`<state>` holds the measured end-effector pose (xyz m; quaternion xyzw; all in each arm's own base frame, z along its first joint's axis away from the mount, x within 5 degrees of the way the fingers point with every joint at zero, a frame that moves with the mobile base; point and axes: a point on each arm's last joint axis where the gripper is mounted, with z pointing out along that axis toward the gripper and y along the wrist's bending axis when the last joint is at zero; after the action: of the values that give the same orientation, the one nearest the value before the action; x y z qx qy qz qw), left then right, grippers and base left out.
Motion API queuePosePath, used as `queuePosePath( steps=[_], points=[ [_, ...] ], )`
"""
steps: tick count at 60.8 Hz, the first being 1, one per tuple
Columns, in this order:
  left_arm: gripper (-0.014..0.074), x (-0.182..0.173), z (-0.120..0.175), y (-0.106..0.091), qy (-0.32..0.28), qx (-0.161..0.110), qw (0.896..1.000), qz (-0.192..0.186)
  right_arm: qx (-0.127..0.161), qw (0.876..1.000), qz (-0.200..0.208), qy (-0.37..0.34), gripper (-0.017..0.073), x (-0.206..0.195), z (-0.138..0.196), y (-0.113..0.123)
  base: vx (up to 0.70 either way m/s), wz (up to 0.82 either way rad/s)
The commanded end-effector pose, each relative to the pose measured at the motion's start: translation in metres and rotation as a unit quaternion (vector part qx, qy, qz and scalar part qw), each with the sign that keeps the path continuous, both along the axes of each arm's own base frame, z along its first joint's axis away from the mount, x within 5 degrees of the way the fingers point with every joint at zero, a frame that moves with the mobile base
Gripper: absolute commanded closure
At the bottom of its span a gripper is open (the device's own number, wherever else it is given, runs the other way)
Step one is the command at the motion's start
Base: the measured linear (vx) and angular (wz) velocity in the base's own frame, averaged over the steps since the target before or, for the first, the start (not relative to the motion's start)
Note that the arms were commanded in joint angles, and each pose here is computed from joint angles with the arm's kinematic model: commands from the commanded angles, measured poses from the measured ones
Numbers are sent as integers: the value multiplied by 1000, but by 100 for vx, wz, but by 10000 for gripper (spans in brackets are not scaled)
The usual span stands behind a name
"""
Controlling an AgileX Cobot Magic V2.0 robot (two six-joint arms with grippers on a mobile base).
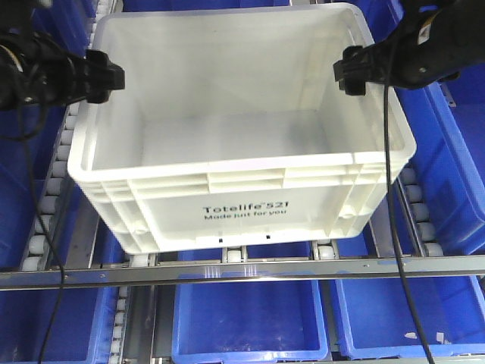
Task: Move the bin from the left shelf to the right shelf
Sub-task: 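Lower the tote onto the roller track and open both grippers, then raise both open grippers away from the tote rims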
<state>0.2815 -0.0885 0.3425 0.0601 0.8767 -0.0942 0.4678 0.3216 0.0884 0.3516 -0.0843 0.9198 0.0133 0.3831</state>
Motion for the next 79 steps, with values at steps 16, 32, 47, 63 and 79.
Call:
queuePosePath(
  steps=[16, 32, 47, 63, 79],
  points=[
    [1, -58, 59, 19, -64, 15, 998, -17, 1, 993, 30, -117, -90, -57, 40, -18, 0, 0],
    [1, -105, 67, 24, -79, 1, 994, -70, -12, 989, 44, -144, -76, -131, 25, -41, 0, 0],
    [1, -157, 35, 38, -70, -16, 994, -81, -21, 991, 32, -126, -48, -196, 15, -63, 0, 0],
    [3, -208, 21, 55, -49, -2, 995, -91, -4, 990, 37, -140, -13, -248, 3, -77, 0, 0],
    [39, -226, 16, 74, -35, 32, 998, -30, -2, 989, 32, -145, -13, -268, -5, -84, 0, 0]
  ],
)
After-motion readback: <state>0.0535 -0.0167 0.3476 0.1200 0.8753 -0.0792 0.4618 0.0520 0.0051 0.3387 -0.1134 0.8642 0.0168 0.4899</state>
